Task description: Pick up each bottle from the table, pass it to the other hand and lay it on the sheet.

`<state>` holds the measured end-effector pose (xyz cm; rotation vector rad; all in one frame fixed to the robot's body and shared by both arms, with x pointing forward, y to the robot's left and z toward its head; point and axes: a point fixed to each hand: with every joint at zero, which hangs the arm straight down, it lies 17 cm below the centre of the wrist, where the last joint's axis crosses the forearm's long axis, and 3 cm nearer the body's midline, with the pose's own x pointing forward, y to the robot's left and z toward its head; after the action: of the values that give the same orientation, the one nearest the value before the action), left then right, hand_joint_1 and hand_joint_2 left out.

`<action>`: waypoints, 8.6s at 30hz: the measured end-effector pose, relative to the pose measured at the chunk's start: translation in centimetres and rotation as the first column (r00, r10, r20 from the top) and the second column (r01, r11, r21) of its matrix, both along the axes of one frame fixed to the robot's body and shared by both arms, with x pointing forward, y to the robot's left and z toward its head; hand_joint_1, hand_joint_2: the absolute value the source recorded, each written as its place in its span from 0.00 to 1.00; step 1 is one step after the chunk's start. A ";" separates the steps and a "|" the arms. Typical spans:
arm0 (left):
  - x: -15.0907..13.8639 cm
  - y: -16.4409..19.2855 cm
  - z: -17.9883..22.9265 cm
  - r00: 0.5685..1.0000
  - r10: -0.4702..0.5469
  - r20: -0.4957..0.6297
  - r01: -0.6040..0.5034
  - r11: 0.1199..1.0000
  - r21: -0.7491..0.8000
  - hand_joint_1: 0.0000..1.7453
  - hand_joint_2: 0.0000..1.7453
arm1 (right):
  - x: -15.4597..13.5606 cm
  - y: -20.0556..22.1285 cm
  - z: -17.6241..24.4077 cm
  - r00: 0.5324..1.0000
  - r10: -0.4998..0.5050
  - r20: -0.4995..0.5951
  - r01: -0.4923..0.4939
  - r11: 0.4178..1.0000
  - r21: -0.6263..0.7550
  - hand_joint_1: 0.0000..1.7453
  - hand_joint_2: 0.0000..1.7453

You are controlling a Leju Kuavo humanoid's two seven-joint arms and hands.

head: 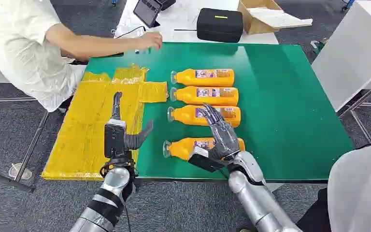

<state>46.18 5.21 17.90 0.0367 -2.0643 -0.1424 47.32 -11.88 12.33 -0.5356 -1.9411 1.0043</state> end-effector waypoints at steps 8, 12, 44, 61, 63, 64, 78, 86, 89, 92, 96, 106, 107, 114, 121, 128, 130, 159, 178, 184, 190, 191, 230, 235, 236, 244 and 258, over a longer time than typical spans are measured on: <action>-0.2 -0.8 0.4 1.000 -0.017 0.004 0.017 1.000 -0.009 0.00 1.00 | 0.8 -1.0 -1.1 0.999 0.012 -0.043 -0.014 0.998 -0.054 0.00 1.00; -0.2 -0.9 0.4 1.000 -0.018 0.004 0.018 1.000 -0.010 0.00 1.00 | 0.9 -1.2 -1.4 0.999 0.010 -0.047 -0.013 0.998 -0.060 0.00 1.00; -0.8 -5.3 2.3 0.996 -0.077 0.051 0.075 0.996 0.054 0.00 1.00 | -1.4 3.3 -6.0 0.853 0.331 -0.403 -0.303 0.944 0.134 0.00 1.00; -0.7 -6.1 2.7 0.994 -0.093 0.049 0.090 0.994 0.056 0.00 1.00 | -1.0 3.4 -6.2 0.897 0.283 -0.341 -0.328 0.941 -0.082 0.00 1.00; -0.7 -6.1 2.7 0.994 -0.092 0.049 0.090 0.994 0.056 0.00 1.00 | -1.1 3.4 -6.2 0.896 0.287 -0.339 -0.335 0.938 -0.092 0.00 1.00; -0.7 -6.1 2.7 0.994 -0.092 0.049 0.090 0.994 0.056 0.00 1.00 | -1.1 3.4 -6.1 0.896 0.287 -0.338 -0.336 0.937 -0.094 0.00 1.00; -0.6 -6.0 2.5 0.996 -0.085 0.038 0.082 0.995 0.061 0.00 1.00 | 1.0 0.6 -6.9 0.946 0.126 -0.299 -0.214 0.936 -0.281 0.00 1.00; -0.5 -6.1 2.4 0.996 -0.086 0.033 0.084 0.994 0.072 0.00 1.00 | 0.8 0.0 -7.9 0.935 0.109 -0.339 -0.220 0.926 -0.307 0.00 1.00; -0.4 -6.1 2.2 0.996 -0.086 0.022 0.084 0.994 0.073 0.00 1.00 | 1.2 -1.1 -8.6 0.941 0.058 -0.335 -0.189 0.909 -0.372 0.00 1.00; -0.4 -6.0 2.1 0.996 -0.084 0.016 0.083 0.994 0.072 0.00 1.00 | 1.6 -1.8 -8.7 0.948 0.031 -0.317 -0.166 0.897 -0.409 0.00 1.00; -0.4 -6.1 2.0 0.996 -0.091 0.010 0.090 0.993 0.070 0.00 1.00 | 1.4 -1.9 -9.1 0.941 0.031 -0.337 -0.174 0.898 -0.403 0.00 1.00; -0.4 -6.4 1.8 0.995 -0.098 -0.004 0.098 0.991 0.087 0.00 1.00 | 0.6 -2.9 -11.3 0.910 0.021 -0.415 -0.205 0.892 -0.403 0.00 1.00; -0.3 -6.4 1.7 0.995 -0.096 -0.009 0.097 0.991 0.088 0.00 1.00 | 0.9 -3.8 -11.6 0.916 -0.016 -0.401 -0.179 0.879 -0.443 0.00 1.00; -0.3 -6.4 1.6 0.996 -0.093 -0.014 0.094 0.991 0.091 0.00 1.00 | 1.3 -5.0 -11.9 0.915 -0.048 -0.400 -0.159 0.869 -0.468 0.00 1.00; -0.2 -6.4 1.6 0.996 -0.090 -0.016 0.091 0.991 0.098 0.00 1.00 | 1.4 -6.1 -12.1 0.917 -0.078 -0.392 -0.135 0.862 -0.489 0.00 1.00; -0.2 -6.4 1.5 0.996 -0.085 -0.014 0.086 0.991 0.106 0.00 1.00 | 1.8 -7.6 -12.1 0.933 -0.135 -0.334 -0.077 0.831 -0.551 0.00 1.00; -0.2 -6.4 1.5 0.996 -0.085 -0.013 0.086 0.991 0.105 0.00 1.00 | 1.6 -8.0 -12.4 0.928 -0.144 -0.343 -0.076 0.830 -0.552 0.00 1.00; -0.6 -6.9 1.7 0.994 -0.108 -0.006 0.108 0.989 0.098 0.00 1.00 | 0.2 -15.7 -16.2 0.800 -0.241 -0.550 -0.098 0.851 -0.516 1.00 1.00; -0.6 -7.1 1.1 0.979 -0.179 -0.098 0.171 0.982 -0.084 0.00 1.00 | -0.6 -10.7 -12.9 0.838 -0.017 -0.545 -0.082 0.984 -0.157 1.00 1.00; -1.7 -5.5 3.2 0.970 -0.210 -0.123 0.146 0.906 -0.398 0.00 1.00 | -2.9 -4.9 -8.1 0.901 0.109 -0.421 -0.036 0.984 0.176 1.00 1.00; -4.3 -4.1 5.7 0.969 -0.239 -0.062 0.173 0.838 -0.517 0.00 1.00 | -2.6 -6.2 -3.5 0.949 0.072 -0.307 0.044 0.933 0.357 1.00 1.00; -4.7 -3.7 6.0 0.970 -0.239 -0.054 0.175 0.829 -0.532 0.00 1.00 | -2.6 -6.5 -3.1 0.953 0.061 -0.296 0.057 0.926 0.374 1.00 1.00; -11.3 -6.0 0.5 0.868 -0.487 -0.093 0.379 0.774 -0.507 0.00 1.00 | -4.2 2.2 2.2 0.946 0.262 -0.192 -0.131 0.849 0.512 1.00 1.00; -10.7 -7.1 -0.4 0.858 -0.500 -0.118 0.388 0.781 -0.488 0.00 1.00 | -4.4 5.5 3.0 0.921 0.336 -0.196 -0.199 0.840 0.504 1.00 1.00; -10.5 -7.2 -0.5 0.857 -0.501 -0.121 0.389 0.782 -0.486 0.00 1.00 | -4.4 6.0 3.0 0.917 0.346 -0.198 -0.208 0.839 0.503 1.00 1.00; -8.9 -7.4 -0.1 0.834 -0.536 -0.131 0.386 0.737 -0.554 0.00 1.00 | -5.5 10.1 2.7 0.883 0.421 -0.205 -0.289 0.834 0.470 1.00 1.00; -7.3 -5.3 0.8 0.829 -0.552 -0.087 0.364 0.651 -0.666 0.00 1.00 | -7.4 12.8 1.7 0.820 0.520 -0.239 -0.374 0.803 0.464 1.00 1.00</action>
<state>38.88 -0.07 18.69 -0.8972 -1.6910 0.2298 39.93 0.95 14.06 0.3560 -1.8973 0.8741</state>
